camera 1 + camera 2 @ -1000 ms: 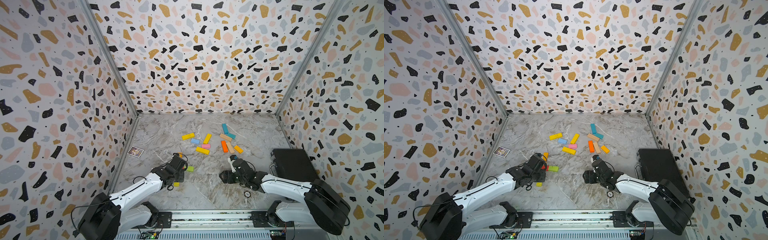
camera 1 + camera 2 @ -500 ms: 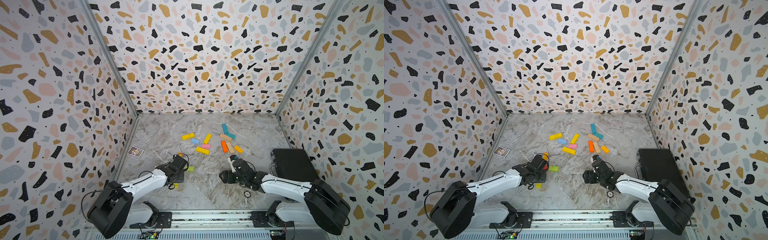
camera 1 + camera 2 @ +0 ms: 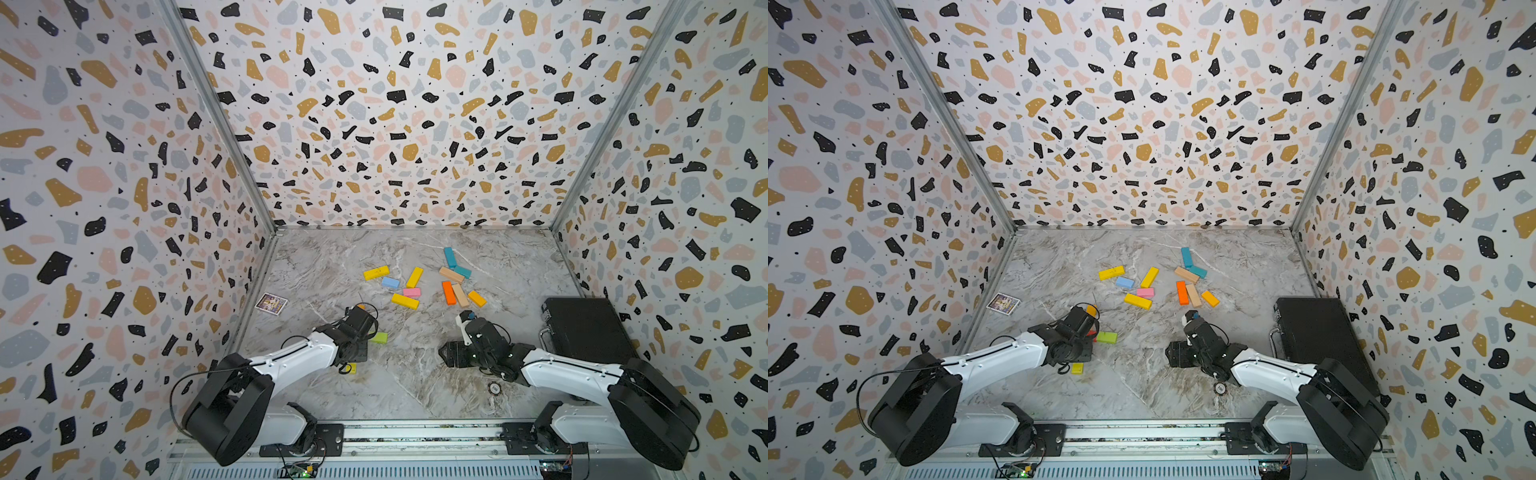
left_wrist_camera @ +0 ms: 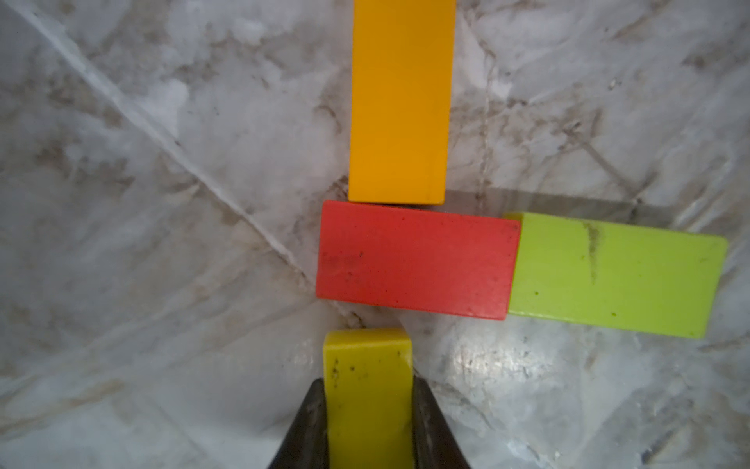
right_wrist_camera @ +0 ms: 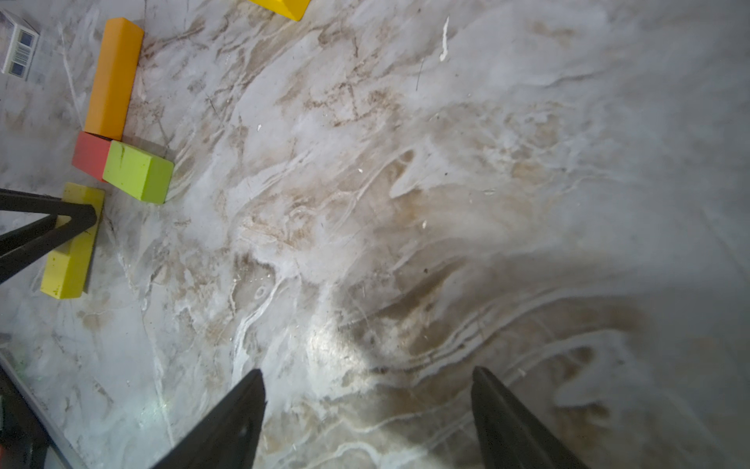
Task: Assemble the letter h with building blocks
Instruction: Assemble the building block at the center of the board.
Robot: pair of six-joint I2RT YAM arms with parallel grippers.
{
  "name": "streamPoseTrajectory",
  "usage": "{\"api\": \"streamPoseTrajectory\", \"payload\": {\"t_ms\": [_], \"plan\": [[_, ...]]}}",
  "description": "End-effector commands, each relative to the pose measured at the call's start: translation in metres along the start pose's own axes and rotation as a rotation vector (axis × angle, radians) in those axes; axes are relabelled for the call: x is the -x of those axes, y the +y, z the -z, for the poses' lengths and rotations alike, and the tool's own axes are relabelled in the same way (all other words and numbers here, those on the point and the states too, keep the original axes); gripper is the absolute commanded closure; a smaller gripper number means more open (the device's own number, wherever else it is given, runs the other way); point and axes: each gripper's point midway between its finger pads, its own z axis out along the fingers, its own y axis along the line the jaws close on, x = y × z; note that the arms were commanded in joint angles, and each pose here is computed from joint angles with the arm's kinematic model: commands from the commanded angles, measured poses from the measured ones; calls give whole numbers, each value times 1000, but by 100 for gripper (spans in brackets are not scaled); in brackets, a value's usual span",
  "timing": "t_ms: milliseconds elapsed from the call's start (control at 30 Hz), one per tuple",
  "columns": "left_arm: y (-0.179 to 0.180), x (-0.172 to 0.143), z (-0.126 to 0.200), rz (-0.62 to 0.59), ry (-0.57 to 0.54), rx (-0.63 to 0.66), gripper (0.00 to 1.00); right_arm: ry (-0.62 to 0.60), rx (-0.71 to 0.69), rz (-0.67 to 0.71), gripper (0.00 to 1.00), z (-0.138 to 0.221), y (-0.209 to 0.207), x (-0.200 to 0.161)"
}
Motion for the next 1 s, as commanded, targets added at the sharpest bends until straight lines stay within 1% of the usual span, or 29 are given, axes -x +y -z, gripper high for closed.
{"api": "streamPoseTrajectory", "payload": {"t_ms": [0,167,267,400,467,500,567,667,733,867,967], "plan": [[0,6,3,3,-11,5,79,-19,1,-8,18,4,-1,3],[2,8,7,16,-37,-1,64,-26,5,-6,16,5,0,4],[2,9,9,18,-48,-9,57,-37,8,-6,13,6,0,5],[1,10,13,13,-56,-22,55,-57,10,-1,13,9,0,8],[-1,14,22,14,-71,-37,55,-69,9,6,13,12,0,10],[-3,19,30,10,-87,-52,55,-73,8,8,13,13,0,11],[-9,35,58,16,-157,-108,54,-91,23,21,14,16,3,14],[-15,61,112,28,-298,-209,50,-127,49,60,14,22,8,20],[-18,73,145,25,-375,-271,47,-146,67,80,16,24,11,23],[-28,84,197,1,-484,-412,33,-172,110,131,20,25,19,25],[-37,82,222,-30,-512,-505,20,-157,138,152,30,23,27,24]]}}
